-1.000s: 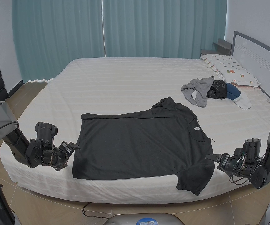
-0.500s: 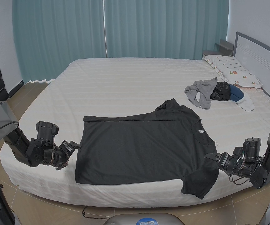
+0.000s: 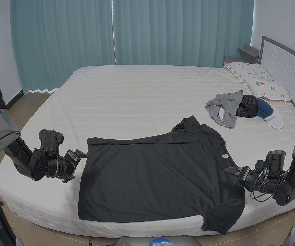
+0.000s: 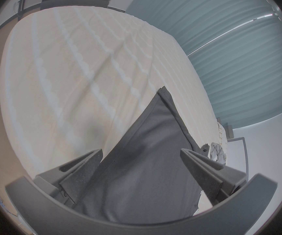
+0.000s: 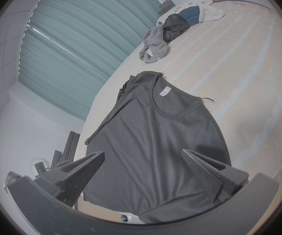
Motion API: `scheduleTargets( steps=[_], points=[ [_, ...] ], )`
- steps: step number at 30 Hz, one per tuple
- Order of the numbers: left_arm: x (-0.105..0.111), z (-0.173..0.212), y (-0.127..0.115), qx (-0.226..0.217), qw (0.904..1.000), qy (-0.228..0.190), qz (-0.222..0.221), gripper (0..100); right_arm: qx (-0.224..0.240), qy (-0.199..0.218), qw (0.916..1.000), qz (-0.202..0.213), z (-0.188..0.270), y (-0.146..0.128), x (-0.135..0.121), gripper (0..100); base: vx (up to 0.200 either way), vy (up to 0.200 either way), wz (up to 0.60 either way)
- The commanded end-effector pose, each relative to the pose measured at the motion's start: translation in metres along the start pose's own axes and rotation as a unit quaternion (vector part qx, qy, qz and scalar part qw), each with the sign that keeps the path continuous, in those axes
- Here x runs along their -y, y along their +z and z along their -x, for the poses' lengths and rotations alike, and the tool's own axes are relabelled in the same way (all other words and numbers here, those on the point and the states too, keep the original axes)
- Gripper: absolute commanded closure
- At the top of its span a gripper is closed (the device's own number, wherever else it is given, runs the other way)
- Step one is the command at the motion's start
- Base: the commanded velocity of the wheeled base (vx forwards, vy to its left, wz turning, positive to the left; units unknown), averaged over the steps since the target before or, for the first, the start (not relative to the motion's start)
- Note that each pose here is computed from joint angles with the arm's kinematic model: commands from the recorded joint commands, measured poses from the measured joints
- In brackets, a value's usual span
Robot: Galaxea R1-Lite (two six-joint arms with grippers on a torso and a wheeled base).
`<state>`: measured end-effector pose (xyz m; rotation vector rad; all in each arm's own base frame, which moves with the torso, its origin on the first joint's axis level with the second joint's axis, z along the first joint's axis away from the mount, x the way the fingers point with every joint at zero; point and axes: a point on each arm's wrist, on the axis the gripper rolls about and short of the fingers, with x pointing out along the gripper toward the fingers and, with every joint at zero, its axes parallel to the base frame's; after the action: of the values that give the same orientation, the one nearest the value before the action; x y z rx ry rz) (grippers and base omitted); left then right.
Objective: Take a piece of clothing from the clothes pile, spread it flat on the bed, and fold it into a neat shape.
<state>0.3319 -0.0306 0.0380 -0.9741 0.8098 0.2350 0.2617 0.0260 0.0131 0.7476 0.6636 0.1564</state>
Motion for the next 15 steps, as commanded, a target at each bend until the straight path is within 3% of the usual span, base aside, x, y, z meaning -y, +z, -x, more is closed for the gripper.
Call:
scheduleTargets(
  steps=[1,7,15],
  points=[
    [0.0,0.0,0.001,0.001,1.0,0.0,0.001,0,0.0,0.001,1.0,0.0,0.0,0.0,0.0,0,0.0,0.0,0.0],
    [0.0,0.001,0.0,0.002,1.0,0.001,0.0,0,0.002,0.001,1.0,0.001,0.0,0.001,-0.001,0,0.2,0.0,0.0],
    [0.015,-0.003,0.01,0.019,0.9996,-0.02,-0.004,0,0.003,0.003,1.0,0.002,0.002,0.001,-0.002,0,0.0,0.0,0.0]
  ],
)
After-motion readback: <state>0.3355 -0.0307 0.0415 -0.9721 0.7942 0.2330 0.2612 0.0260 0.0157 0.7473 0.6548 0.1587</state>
